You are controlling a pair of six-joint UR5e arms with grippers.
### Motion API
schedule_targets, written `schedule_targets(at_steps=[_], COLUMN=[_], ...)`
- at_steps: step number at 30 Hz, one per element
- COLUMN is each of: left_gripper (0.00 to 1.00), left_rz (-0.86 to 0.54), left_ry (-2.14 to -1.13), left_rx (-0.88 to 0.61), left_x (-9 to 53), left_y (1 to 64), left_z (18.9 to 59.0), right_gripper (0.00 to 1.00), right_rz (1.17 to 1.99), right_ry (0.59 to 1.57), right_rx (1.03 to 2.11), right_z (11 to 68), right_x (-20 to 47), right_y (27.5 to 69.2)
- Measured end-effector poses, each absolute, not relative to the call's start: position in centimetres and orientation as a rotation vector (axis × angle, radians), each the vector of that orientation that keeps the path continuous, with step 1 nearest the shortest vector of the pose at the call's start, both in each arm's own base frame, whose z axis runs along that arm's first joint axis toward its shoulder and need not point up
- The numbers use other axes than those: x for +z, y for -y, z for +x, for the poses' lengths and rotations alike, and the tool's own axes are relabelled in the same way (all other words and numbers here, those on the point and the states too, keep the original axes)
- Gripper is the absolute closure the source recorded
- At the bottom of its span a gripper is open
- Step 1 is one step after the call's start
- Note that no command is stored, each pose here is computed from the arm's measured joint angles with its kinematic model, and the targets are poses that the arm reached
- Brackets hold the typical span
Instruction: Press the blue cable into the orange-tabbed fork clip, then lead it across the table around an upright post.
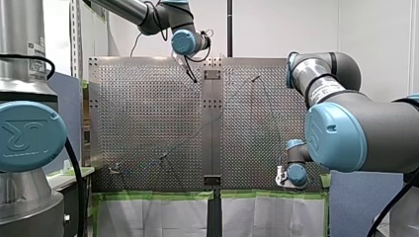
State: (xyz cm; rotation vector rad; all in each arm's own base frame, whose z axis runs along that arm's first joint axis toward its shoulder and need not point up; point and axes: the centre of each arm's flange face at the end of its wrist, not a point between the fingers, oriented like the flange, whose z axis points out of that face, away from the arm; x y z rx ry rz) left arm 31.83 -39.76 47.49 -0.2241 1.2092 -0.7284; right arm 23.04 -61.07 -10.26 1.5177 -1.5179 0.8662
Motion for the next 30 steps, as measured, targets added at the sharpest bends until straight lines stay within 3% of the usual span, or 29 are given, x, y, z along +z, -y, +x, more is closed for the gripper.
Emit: schedule_targets(at_steps=[15,30], left_gripper=[0.0,0.0], left_rz=[-0.329,-0.226], left_ry=[-1.279,-1.414], left_rx=[-0.618,-0.602], left_x=[39.8,33.0], left_y=[37.8,36.2], left_z=[31.7,29.6], right_gripper=[1.0,1.0], right_rz=[1.517,1.518], right_ry=[1.514,1.511], right_rx=[0.872,0.876], right_z=[23.2,23.4], right_x=[-10.0,-9.5], right_y=[61.1,61.2])
